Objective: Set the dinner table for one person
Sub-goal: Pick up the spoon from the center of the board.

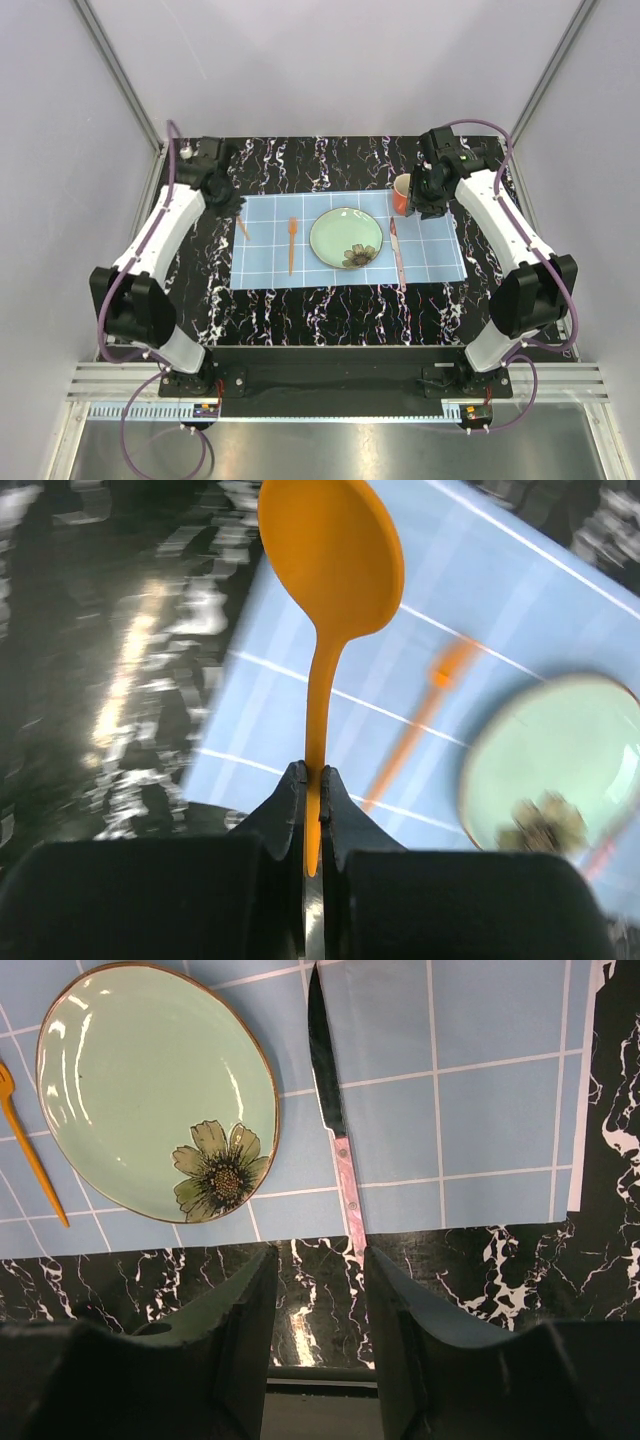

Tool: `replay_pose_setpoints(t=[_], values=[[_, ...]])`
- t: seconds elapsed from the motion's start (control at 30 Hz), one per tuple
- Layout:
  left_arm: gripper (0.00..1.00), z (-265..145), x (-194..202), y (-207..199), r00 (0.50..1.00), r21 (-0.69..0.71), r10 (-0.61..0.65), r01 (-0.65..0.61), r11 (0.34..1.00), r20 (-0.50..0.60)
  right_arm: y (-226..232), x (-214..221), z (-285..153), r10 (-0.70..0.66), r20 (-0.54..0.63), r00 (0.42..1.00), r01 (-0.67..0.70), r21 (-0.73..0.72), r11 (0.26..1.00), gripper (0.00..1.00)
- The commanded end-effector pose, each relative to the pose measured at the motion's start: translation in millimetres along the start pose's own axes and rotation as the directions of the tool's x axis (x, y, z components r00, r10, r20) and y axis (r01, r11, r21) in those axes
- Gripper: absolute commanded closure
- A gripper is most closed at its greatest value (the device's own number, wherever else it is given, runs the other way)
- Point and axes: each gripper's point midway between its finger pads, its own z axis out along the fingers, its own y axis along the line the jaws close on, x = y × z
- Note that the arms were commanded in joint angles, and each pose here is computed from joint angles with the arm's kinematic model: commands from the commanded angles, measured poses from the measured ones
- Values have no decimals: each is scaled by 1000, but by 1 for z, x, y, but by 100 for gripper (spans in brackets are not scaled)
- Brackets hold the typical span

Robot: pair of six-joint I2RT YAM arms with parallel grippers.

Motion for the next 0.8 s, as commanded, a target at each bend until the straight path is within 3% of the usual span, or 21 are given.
replay_pose_setpoints(t=[0.0,0.27,0.33,0.77], values=[[100,-4,53,-76,958,228,239,-201,953,-155,3,-9,2,31,30,999,-31,-20,999,54],[100,-17,144,-177,834,422,505,-386,821,-220,-2,-18,-4,58,73,996,-57,-8,998,54],[100,-18,152,-194,815,438,541,-418,796,-206,-6,-21,-8,71,91,993,-71,-3,997,54],[100,-35,233,-260,657,625,718,-466,626,-229,-30,-5,-5,132,85,988,-137,50,989,54]])
